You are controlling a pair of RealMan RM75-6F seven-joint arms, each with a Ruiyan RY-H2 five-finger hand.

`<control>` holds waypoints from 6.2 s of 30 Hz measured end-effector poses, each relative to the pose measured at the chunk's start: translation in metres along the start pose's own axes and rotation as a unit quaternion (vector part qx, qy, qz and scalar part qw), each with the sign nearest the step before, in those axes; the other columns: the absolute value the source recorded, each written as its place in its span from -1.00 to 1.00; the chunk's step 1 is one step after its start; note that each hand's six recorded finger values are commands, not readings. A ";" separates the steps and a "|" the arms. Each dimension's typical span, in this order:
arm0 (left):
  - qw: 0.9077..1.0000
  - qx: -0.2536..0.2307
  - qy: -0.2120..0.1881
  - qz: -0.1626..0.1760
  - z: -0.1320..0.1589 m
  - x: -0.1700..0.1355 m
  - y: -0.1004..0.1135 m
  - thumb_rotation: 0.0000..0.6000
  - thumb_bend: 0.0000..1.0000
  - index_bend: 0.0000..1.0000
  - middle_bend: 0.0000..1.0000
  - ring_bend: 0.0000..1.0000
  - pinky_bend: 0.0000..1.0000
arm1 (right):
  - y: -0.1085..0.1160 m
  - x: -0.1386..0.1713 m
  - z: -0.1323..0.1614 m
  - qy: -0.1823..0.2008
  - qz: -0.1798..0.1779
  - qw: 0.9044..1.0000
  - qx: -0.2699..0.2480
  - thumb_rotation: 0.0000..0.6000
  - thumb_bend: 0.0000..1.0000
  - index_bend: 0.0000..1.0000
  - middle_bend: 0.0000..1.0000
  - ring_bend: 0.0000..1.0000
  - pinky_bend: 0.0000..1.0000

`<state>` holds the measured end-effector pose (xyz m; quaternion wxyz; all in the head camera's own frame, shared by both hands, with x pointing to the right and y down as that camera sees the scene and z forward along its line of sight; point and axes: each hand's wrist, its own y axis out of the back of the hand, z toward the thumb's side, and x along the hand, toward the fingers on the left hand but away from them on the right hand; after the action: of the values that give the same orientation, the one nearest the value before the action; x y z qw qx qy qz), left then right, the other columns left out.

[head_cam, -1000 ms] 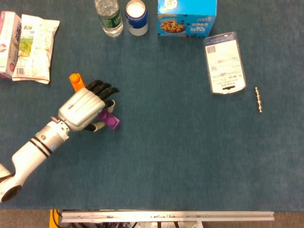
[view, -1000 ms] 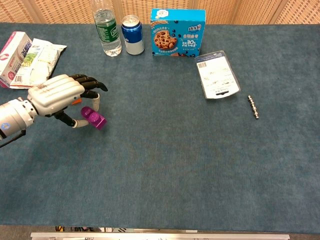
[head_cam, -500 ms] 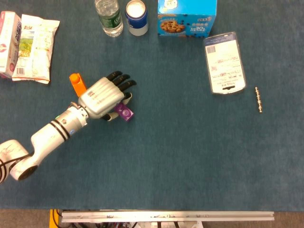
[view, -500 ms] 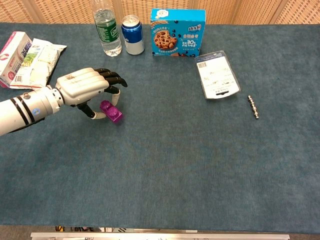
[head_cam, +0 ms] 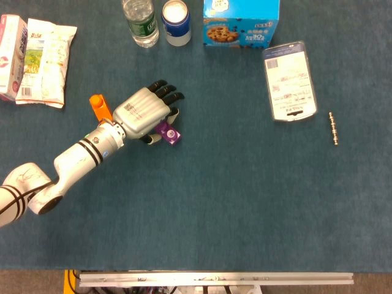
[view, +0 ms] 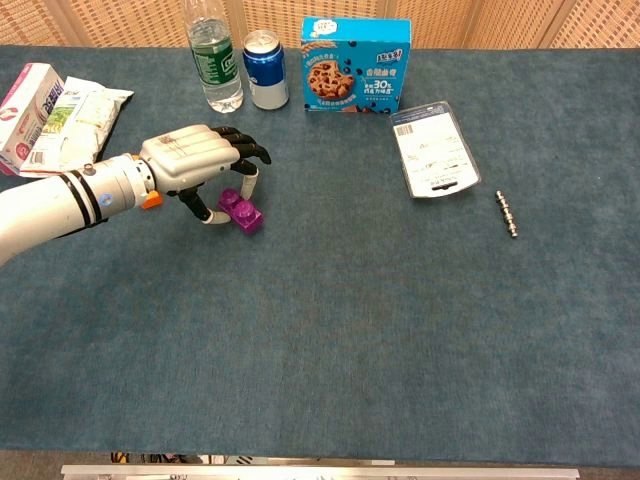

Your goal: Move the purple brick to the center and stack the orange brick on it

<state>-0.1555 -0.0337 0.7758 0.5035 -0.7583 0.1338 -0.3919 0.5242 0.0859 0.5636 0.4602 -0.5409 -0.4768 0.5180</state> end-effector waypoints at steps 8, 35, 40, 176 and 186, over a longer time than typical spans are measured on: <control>1.000 0.003 0.007 -0.016 -0.003 0.008 -0.007 1.00 -0.51 -0.30 -0.75 -0.86 -0.81 | 0.002 0.001 -0.001 -0.002 -0.002 1.000 0.001 1.00 -0.65 -0.41 -0.29 -0.35 -0.21; 0.995 0.031 0.090 -0.040 -0.066 -0.054 0.024 1.00 -0.49 -0.49 -1.00 -1.00 -0.91 | 0.000 0.001 0.004 0.009 -0.002 1.000 -0.005 1.00 -0.65 -0.41 -0.29 -0.35 -0.21; 0.991 0.037 0.100 -0.075 -0.069 -0.059 0.018 1.00 -0.47 -0.49 -1.00 -1.00 -0.92 | 0.001 0.000 0.005 0.011 -0.005 1.000 -0.006 1.00 -0.65 -0.41 -0.29 -0.33 -0.20; 0.999 0.012 0.028 -0.032 0.002 -0.012 0.038 1.00 -0.46 0.09 -0.74 -0.94 -0.91 | 0.003 0.008 -0.004 -0.002 -0.007 1.000 -0.002 1.00 -0.65 -0.39 -0.29 -0.31 -0.18; 0.998 0.012 0.039 -0.042 0.001 -0.008 0.034 1.00 -0.46 0.09 -0.75 -0.94 -0.91 | 0.004 0.009 -0.007 -0.004 -0.010 1.000 -0.002 1.00 -0.65 -0.39 -0.29 -0.31 -0.17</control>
<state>-0.1536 -0.0432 0.7424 0.4902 -0.7415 0.1168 -0.4429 0.5312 0.0946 0.5585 0.4625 -0.5348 -0.4850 0.5146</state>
